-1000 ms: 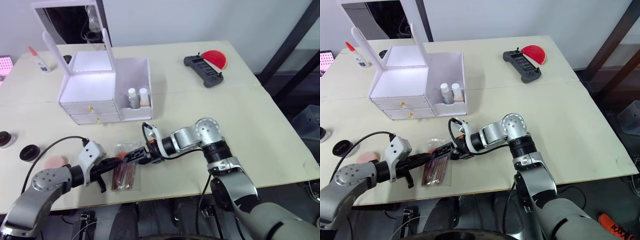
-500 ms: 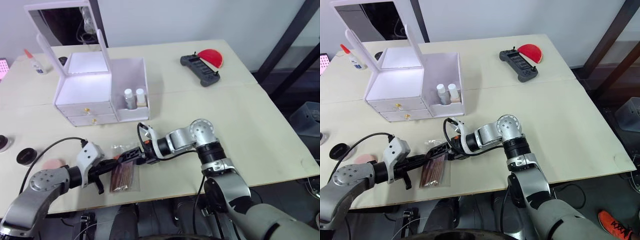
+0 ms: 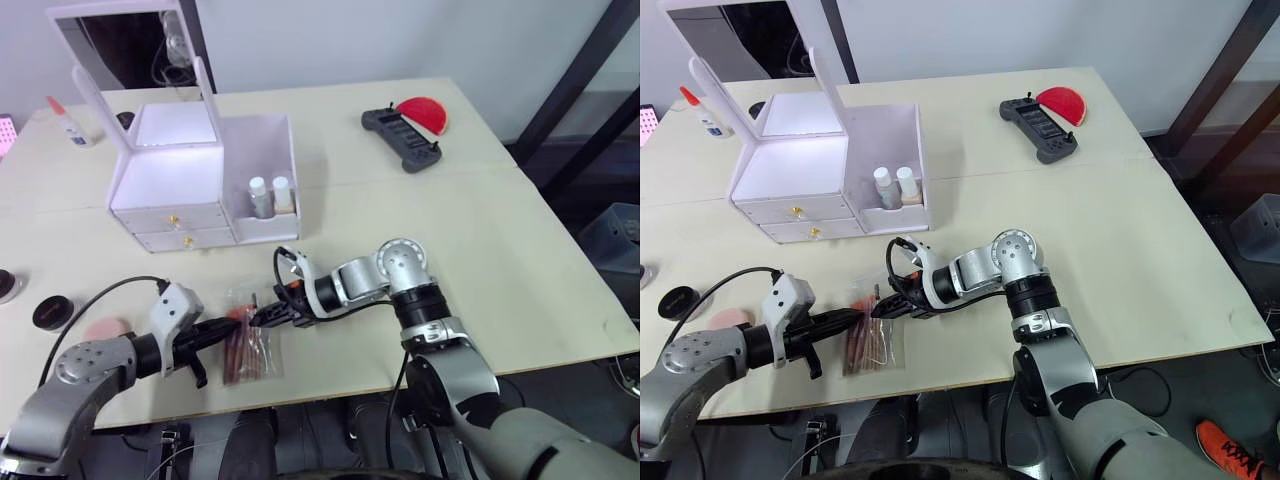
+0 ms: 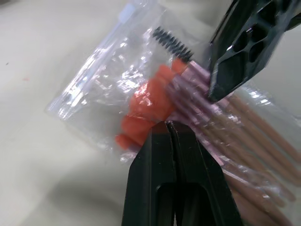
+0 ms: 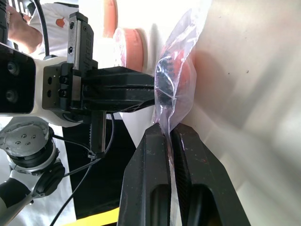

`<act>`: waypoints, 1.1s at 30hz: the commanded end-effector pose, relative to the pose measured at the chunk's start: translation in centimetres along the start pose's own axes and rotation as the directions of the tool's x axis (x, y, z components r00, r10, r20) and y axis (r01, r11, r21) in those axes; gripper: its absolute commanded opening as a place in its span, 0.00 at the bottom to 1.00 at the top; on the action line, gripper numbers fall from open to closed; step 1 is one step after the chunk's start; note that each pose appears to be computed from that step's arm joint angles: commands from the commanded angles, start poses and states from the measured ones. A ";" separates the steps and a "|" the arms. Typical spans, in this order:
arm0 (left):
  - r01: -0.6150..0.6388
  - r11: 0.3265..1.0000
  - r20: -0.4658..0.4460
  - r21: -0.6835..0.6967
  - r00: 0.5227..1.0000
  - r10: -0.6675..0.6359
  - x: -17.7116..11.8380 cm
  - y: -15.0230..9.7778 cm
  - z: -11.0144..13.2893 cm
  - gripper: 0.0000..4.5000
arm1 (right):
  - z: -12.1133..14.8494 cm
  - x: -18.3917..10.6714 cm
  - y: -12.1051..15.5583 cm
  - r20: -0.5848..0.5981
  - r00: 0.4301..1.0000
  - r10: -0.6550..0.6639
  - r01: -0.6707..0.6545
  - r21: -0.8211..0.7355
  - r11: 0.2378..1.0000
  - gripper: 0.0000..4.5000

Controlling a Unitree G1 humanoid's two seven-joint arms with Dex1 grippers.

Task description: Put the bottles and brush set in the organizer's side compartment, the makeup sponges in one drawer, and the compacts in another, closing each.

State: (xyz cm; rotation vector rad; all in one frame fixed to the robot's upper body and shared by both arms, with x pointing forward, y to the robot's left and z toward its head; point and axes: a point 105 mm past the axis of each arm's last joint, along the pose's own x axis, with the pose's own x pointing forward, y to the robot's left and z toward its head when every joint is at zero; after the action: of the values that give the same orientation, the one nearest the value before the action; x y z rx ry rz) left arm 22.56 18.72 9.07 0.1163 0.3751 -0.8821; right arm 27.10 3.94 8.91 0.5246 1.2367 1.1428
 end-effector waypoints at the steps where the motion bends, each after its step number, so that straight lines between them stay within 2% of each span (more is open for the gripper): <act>1: 0.028 0.999 0.106 0.034 0.994 -0.031 -1.9 0.0 3.1 0.00 | 0.8 -2.6 0.8 0.054 0.999 -0.007 0.014 -0.129 0.992 0.01; 4: 0.034 0.999 0.132 0.024 0.991 -0.037 -2.8 0.2 3.9 0.00 | 1.4 -4.6 2.2 0.106 0.994 0.025 0.001 -0.240 0.971 0.01; 6: 0.036 0.999 0.155 0.018 0.987 -0.038 -3.4 0.2 4.7 0.00 | 2.0 -6.5 4.1 0.172 0.980 0.099 -0.028 -0.376 0.926 0.01; 8: 0.020 1.000 0.195 0.010 0.981 -0.022 -4.5 0.3 5.6 0.00 | 2.9 -9.9 8.0 0.268 0.920 0.287 -0.058 -0.631 0.774 0.01; 10: -0.015 1.000 0.219 0.001 0.976 0.015 -5.2 0.5 6.1 0.00 | 2.3 -12.3 11.0 0.217 0.883 0.416 -0.094 -0.786 0.611 0.01; 13: -0.068 0.998 0.241 -0.007 0.968 0.068 -5.9 0.7 6.3 0.00 | 3.4 -14.4 13.1 0.210 0.839 0.503 -0.099 -0.849 0.519 0.01; 14: -0.087 0.996 0.249 -0.007 0.965 0.086 -6.1 0.8 6.3 0.00 | 4.1 -14.8 13.4 0.223 0.833 0.507 -0.059 -0.875 0.481 0.01; 16: -0.132 0.991 0.273 0.004 0.954 0.126 -6.4 1.1 6.4 0.00 | 7.0 -15.4 13.5 0.294 0.824 0.484 0.100 -0.917 0.386 0.01; 18: -0.157 0.988 0.293 0.004 0.944 0.149 -6.5 1.2 6.4 0.00 | 9.8 -15.8 13.4 0.363 0.802 0.474 0.220 -0.918 0.330 0.01; 23: -0.197 0.980 0.333 -0.005 0.924 0.187 -6.4 1.3 7.0 0.00 | 14.2 -15.5 13.7 0.392 0.786 0.478 0.369 -0.918 0.147 0.01; 25: -0.203 0.979 0.338 -0.007 0.921 0.194 -6.3 1.1 7.0 0.00 | 15.5 -15.2 13.8 0.402 0.783 0.475 0.393 -0.911 0.123 0.01; 27: -0.212 0.977 0.343 -0.014 0.917 0.204 -6.2 0.9 7.0 0.00 | 16.5 -14.8 13.7 0.410 0.793 0.452 0.428 -0.901 0.067 0.01; 33: -0.260 0.965 0.361 -0.038 0.897 0.256 -6.3 0.6 7.0 0.00 | 17.9 -13.6 12.7 0.439 0.810 0.389 0.471 -0.882 0.013 0.01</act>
State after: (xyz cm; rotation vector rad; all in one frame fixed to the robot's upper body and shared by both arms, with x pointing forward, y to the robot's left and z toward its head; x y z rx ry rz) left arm 21.55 21.95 16.76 -0.0174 0.0507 -0.6355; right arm 40.03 1.11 29.95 -0.3056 -0.3516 1.3388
